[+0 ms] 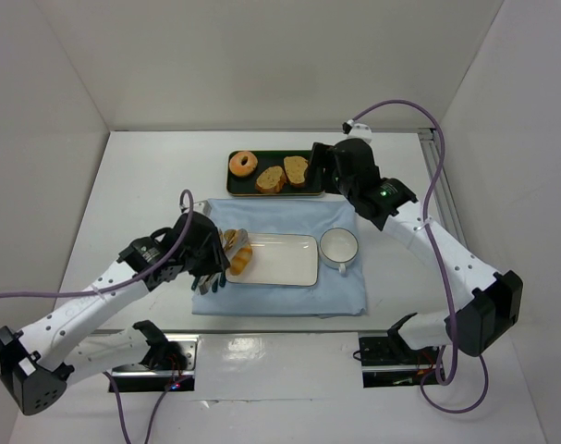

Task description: Place the bread

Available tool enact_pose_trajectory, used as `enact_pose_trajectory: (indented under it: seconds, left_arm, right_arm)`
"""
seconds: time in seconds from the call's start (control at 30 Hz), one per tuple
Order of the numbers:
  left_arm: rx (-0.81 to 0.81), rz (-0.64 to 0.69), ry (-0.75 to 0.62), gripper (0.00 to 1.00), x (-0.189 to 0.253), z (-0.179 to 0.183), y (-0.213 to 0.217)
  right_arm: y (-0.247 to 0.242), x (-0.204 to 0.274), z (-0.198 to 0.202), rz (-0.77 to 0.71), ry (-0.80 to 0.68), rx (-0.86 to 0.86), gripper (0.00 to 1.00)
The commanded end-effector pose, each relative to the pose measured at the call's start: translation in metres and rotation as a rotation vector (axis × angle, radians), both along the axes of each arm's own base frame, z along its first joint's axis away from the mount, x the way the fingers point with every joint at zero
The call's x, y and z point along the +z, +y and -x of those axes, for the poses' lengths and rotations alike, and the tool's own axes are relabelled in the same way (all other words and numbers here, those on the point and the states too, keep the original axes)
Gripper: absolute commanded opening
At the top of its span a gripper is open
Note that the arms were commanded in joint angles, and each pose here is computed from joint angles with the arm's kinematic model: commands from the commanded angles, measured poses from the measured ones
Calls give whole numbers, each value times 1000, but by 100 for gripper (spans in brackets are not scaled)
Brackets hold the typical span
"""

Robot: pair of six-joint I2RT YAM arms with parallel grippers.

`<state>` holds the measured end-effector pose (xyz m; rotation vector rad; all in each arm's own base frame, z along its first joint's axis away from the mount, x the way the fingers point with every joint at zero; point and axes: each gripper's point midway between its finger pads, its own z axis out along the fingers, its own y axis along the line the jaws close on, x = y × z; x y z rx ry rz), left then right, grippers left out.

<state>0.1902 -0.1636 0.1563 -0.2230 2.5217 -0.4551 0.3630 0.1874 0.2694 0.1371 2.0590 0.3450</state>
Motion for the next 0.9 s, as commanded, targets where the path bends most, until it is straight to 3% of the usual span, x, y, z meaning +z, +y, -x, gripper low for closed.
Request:
enact_pose_trajectory:
  seconds: [0.0,0.63,0.77,0.83,0.87]
  left_arm:
    - [-17,46,-45,42,12,-11,-13]
    - [-53,-25,-10,49,-1,-11,-13]
    - [-37,-56,-5,60,3,-11,-7]
    - [-22,-75,-3,72,4,-10,-3]
    - [-16,-85,-4,72,6,-9,-1]
  right_arm:
    - [-13,15,3,7,-45,-33,99]
    - [-12,12,-3,32,-41,-33,99]
    - [-11,14,-4,28,-49,-33,99]
    - [-13,14,-4,31,-51,-42,99]
    - [-13,14,-4,31,-51,-42,99]
